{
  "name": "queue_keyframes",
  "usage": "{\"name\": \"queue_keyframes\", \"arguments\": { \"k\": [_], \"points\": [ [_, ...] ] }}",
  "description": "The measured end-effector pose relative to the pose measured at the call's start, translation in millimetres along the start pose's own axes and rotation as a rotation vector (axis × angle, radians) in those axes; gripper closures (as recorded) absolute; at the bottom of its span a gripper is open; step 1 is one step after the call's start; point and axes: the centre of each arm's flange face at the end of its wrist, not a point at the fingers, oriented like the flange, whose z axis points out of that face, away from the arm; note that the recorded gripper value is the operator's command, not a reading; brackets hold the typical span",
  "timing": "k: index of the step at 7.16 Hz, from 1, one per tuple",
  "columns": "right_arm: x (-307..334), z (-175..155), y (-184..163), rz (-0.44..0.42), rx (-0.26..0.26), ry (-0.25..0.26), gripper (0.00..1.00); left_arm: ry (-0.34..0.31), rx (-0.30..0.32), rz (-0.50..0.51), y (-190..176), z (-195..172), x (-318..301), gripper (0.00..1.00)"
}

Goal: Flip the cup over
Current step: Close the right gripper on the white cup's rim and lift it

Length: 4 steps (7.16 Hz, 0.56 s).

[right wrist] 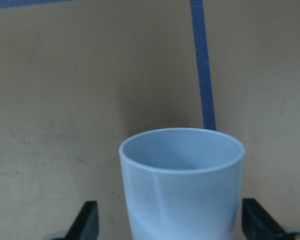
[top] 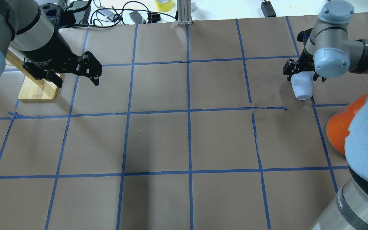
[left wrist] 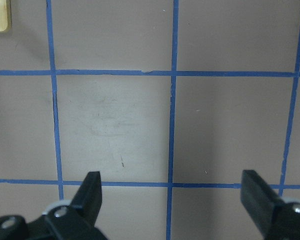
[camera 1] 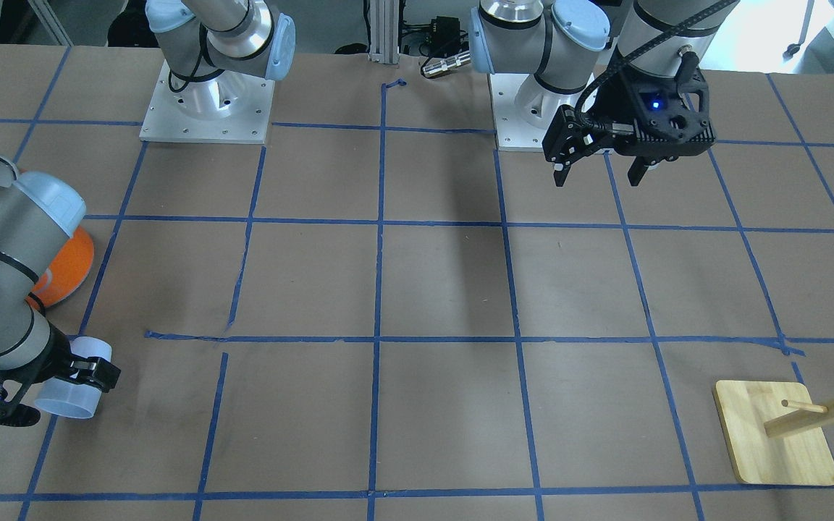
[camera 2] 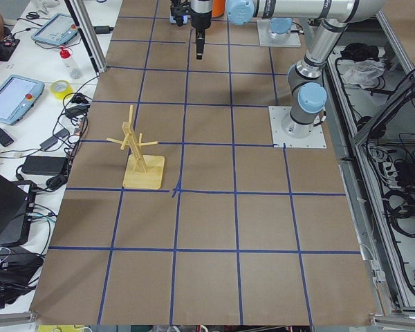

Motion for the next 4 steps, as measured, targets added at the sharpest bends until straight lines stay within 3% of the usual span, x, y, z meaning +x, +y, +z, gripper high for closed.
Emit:
{"name": "queue_keyframes", "arguments": {
  "k": [2, 4],
  "points": [
    [9, 12, -2, 0.012, 0.001, -0.005, 0.0, 0.0, 0.001, 0.0, 0, 0, 0, 0.0],
    [10, 19, -5, 0.015, 0.019, -0.01, 0.08, 0.001, -0.001, 0.0, -1, 1, 0, 0.0]
  ]
}}
